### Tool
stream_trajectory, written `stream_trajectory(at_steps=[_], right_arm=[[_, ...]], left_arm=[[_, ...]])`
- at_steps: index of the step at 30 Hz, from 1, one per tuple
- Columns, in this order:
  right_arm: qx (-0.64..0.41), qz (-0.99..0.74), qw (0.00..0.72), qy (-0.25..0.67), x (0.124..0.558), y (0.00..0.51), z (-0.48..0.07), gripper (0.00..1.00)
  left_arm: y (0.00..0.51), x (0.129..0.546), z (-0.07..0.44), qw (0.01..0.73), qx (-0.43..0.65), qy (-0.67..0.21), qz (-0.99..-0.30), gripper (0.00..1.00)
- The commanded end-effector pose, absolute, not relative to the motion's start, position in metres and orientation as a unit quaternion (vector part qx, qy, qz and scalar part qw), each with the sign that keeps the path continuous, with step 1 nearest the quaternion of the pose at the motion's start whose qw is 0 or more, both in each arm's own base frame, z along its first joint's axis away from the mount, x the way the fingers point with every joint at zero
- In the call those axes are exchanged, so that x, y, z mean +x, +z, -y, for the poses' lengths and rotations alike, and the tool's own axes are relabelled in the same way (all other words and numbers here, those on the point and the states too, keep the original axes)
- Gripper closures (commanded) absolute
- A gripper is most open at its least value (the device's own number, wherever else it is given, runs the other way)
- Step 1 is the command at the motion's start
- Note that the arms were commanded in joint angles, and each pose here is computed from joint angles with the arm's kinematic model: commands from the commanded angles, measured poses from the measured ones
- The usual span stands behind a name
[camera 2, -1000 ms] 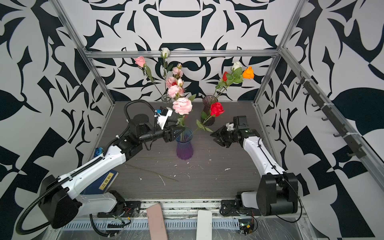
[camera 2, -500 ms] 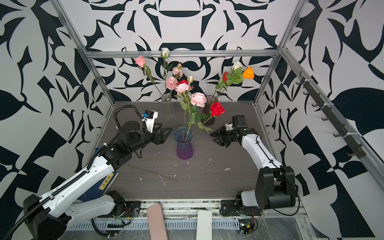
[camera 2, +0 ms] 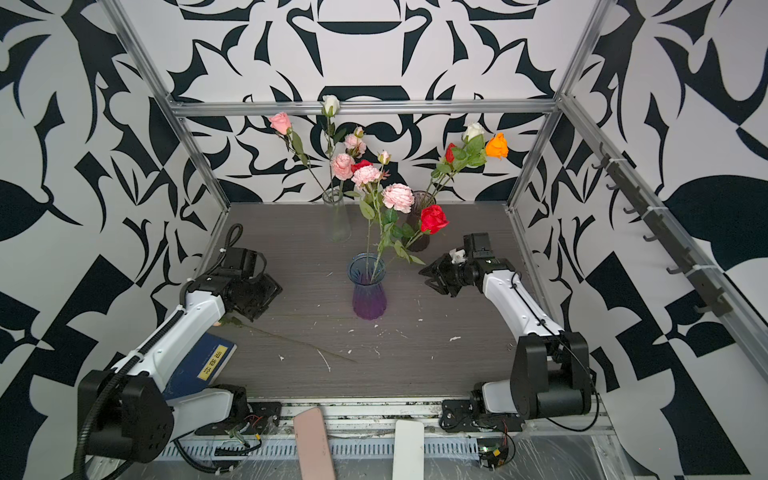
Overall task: Arrange the flowers into the vase
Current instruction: 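Move the left gripper back down to the remaining flowers on the table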
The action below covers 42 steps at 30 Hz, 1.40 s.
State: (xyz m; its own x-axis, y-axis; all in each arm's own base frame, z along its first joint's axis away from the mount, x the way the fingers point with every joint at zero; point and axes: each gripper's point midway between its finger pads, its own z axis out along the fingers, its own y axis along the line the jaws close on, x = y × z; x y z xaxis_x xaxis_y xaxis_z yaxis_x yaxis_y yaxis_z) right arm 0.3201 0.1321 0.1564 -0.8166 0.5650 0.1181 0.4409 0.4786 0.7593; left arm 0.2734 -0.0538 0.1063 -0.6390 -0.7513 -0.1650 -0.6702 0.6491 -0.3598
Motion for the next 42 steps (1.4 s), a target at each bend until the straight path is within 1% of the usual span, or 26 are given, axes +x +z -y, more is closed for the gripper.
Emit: stream_trajectory(at_steps=[1, 3, 7, 10, 13, 16, 21, 24, 28, 30, 31, 33, 36, 38, 41, 42], right_arm=[[0.283, -0.85, 0.094, 0.433, 0.319, 0.17, -0.132, 0.61], [0.284, -0.85, 0.094, 0.433, 0.316, 0.169, -0.132, 0.61], [0.285, -0.849, 0.094, 0.434, 0.315, 0.169, -0.132, 0.61], [0.285, -0.849, 0.094, 0.434, 0.315, 0.17, -0.132, 0.61], [0.282, -0.85, 0.096, 0.434, 0.317, 0.174, -0.133, 0.61], [0.283, -0.851, 0.097, 0.432, 0.317, 0.175, -0.132, 0.61], [0.286, -0.851, 0.096, 0.431, 0.316, 0.174, -0.131, 0.61], [0.286, -0.851, 0.096, 0.431, 0.316, 0.174, -0.131, 0.61], [0.285, -0.851, 0.096, 0.431, 0.318, 0.176, -0.131, 0.61], [0.284, -0.851, 0.098, 0.431, 0.32, 0.178, -0.131, 0.61], [0.283, -0.851, 0.099, 0.431, 0.32, 0.18, -0.131, 0.61], [0.282, -0.852, 0.098, 0.43, 0.32, 0.181, -0.131, 0.61], [0.282, -0.852, 0.1, 0.429, 0.32, 0.182, -0.13, 0.61], [0.283, -0.852, 0.099, 0.428, 0.32, 0.182, -0.13, 0.61], [0.283, -0.852, 0.1, 0.428, 0.319, 0.182, -0.129, 0.61], [0.283, -0.852, 0.1, 0.428, 0.319, 0.182, -0.13, 0.61]], left_arm=[[0.097, 0.24, 0.027, 0.094, -0.479, -0.044, -0.872, 0.46], [0.091, 0.238, 0.02, 0.07, -0.474, -0.004, -0.878, 0.47], [0.083, 0.236, 0.005, 0.028, -0.455, 0.069, -0.887, 0.45], [0.068, 0.241, 0.001, 0.01, -0.455, 0.072, -0.887, 0.46], [0.057, 0.245, -0.001, 0.012, -0.465, 0.059, -0.883, 0.49], [0.048, 0.241, -0.005, 0.004, -0.475, 0.054, -0.878, 0.51], [0.033, 0.228, -0.012, -0.016, -0.49, 0.051, -0.87, 0.53], [0.024, 0.228, -0.013, -0.016, -0.493, 0.037, -0.869, 0.54], [0.016, 0.223, -0.016, -0.019, -0.493, 0.037, -0.869, 0.58], [0.012, 0.229, -0.018, -0.009, -0.493, 0.031, -0.869, 0.6], [0.011, 0.229, -0.019, -0.009, -0.492, 0.031, -0.87, 0.62], [0.008, 0.231, -0.02, -0.007, -0.491, 0.026, -0.871, 0.68], [0.008, 0.241, -0.018, 0.0, -0.486, 0.009, -0.874, 0.85], [0.012, 0.258, -0.014, 0.016, -0.471, -0.015, -0.882, 0.94], [0.022, 0.281, -0.007, 0.033, -0.461, -0.044, -0.886, 1.0], [0.025, 0.291, -0.004, 0.043, -0.455, -0.06, -0.888, 1.0]])
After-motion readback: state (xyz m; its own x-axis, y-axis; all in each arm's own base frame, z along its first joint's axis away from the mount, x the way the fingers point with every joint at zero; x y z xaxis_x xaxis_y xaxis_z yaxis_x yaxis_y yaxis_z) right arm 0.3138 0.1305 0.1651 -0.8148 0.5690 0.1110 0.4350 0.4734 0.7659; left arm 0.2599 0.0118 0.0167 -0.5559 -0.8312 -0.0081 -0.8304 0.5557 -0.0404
